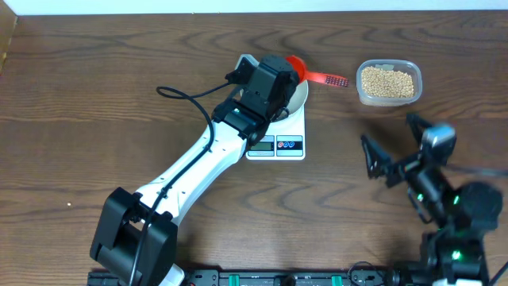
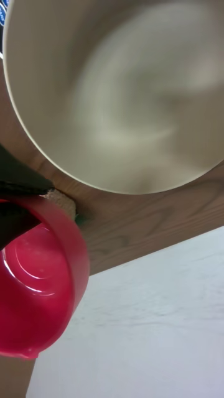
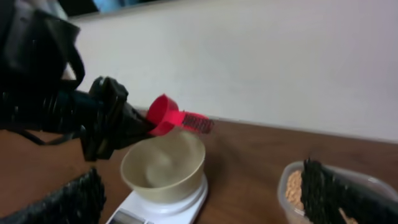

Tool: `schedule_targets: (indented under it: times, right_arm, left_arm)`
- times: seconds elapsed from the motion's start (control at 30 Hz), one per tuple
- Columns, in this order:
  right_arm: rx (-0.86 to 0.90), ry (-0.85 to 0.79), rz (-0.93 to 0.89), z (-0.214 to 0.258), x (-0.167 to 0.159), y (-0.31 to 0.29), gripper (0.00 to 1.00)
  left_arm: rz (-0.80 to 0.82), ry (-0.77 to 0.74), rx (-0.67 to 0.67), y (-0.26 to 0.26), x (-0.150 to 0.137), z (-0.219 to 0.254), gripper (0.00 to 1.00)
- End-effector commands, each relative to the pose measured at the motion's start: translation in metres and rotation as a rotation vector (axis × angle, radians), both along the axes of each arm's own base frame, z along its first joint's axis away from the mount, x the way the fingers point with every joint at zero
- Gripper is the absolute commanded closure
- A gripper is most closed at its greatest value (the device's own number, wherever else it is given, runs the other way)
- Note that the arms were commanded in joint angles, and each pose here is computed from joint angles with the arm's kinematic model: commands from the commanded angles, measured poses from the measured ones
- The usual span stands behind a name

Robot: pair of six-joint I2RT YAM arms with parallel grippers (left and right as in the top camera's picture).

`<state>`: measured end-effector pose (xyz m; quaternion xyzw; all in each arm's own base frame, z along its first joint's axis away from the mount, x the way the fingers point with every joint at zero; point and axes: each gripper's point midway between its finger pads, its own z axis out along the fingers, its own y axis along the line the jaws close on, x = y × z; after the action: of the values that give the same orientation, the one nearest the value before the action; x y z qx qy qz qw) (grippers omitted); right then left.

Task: Scoop item into bowl and weigh 50g on scale
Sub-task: 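Move the right gripper to the scoop handle and close on it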

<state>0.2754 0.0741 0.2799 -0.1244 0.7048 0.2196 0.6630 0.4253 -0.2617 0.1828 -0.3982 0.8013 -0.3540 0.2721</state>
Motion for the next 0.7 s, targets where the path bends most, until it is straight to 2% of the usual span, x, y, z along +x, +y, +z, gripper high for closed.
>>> schedule_targets:
  times: [0.0,0.23,0.43,0.67]
  right_arm:
    - [0.026,0.049,0.140,0.024,0.009,0.010,0.01]
    - [0.101,0.158,0.402,0.046,0.029,0.011,0.01]
    - [0.184,0.235,0.607,0.038,0.040,0.012,0.01]
    - [0.245,0.310,0.653,0.012,0.055,0.010,0.01]
  left_arm:
    - [0.017,-0.012,0.013,0.006,0.005,0.001,0.93]
    - [-0.004,-0.023,0.041,0.007,0.005,0.001,0.93]
    - [-0.005,-0.023,0.041,0.006,0.005,0.001,0.93]
    - [-0.005,-0.016,0.046,0.007,0.004,-0.001,0.92]
